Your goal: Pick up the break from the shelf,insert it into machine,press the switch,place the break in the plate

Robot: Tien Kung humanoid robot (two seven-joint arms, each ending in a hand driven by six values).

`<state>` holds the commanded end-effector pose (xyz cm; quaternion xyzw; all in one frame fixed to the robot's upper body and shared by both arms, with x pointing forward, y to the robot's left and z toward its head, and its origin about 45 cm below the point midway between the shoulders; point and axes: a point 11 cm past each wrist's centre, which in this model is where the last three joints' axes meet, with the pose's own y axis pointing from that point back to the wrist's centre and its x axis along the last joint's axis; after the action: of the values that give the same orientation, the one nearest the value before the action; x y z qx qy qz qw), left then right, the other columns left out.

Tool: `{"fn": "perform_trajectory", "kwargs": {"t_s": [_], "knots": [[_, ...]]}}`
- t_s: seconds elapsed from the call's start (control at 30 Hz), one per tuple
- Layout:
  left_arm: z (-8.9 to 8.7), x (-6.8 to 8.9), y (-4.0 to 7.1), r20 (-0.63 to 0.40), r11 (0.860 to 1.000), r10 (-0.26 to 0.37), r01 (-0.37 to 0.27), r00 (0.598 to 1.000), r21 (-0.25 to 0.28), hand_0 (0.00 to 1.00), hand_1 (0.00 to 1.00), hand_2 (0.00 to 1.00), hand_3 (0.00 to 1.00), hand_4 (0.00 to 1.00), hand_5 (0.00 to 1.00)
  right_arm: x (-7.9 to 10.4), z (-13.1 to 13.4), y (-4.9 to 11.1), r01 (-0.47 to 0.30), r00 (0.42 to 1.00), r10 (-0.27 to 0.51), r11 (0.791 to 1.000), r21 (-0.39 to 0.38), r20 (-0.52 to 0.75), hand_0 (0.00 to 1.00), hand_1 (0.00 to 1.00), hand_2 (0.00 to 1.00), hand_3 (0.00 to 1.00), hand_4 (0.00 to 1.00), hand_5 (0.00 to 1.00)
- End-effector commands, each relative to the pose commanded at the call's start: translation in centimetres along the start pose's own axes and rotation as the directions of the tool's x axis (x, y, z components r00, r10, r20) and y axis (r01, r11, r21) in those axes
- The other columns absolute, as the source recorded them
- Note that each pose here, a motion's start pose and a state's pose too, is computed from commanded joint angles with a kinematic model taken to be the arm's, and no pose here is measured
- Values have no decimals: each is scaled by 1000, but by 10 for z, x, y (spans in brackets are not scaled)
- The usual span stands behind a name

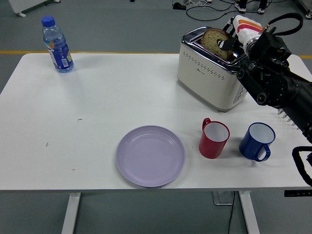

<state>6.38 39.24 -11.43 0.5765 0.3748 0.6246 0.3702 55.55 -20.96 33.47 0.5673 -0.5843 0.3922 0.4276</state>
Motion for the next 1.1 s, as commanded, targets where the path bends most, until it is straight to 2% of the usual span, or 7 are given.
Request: {"fn": "perform_trajectory", "kwargs": {"t_s": [0.07,0.1,0.47,0.5,0.67,0.7,1.1], "knots": [[0,0,0,0,1000,0,0,1000,0,622,442,419,510,272,791,-1,0,0,4,1000,-4,1000,1,-1,344,455,484,582,739,176],[0,0,0,0,1000,0,0,1000,-1,622,441,418,510,272,791,-1,0,0,7,1000,-7,1000,0,-1,291,401,440,522,725,164],[2,1,0,-3,1000,2,-2,1000,-2,622,440,415,510,272,791,0,-4,0,12,1000,-11,1000,20,-13,238,354,410,482,697,143],[1,1,0,-2,1000,2,-2,1000,-2,622,440,414,510,272,791,1,-6,0,6,1000,-6,1000,28,-18,197,328,403,470,602,64],[1,1,0,-2,1000,2,-2,1000,-1,622,440,414,510,272,791,1,-9,1,-2,999,3,999,44,-36,197,328,403,470,602,64],[1,1,0,-3,1000,2,-2,1000,-1,622,439,413,510,272,791,1,-10,1,-3,999,5,999,46,-36,170,325,399,468,497,2],[2,2,0,-7,1000,4,-4,1000,-1,623,438,412,511,273,791,8,-37,5,-33,999,35,991,132,-16,201,315,387,460,441,2]]}}
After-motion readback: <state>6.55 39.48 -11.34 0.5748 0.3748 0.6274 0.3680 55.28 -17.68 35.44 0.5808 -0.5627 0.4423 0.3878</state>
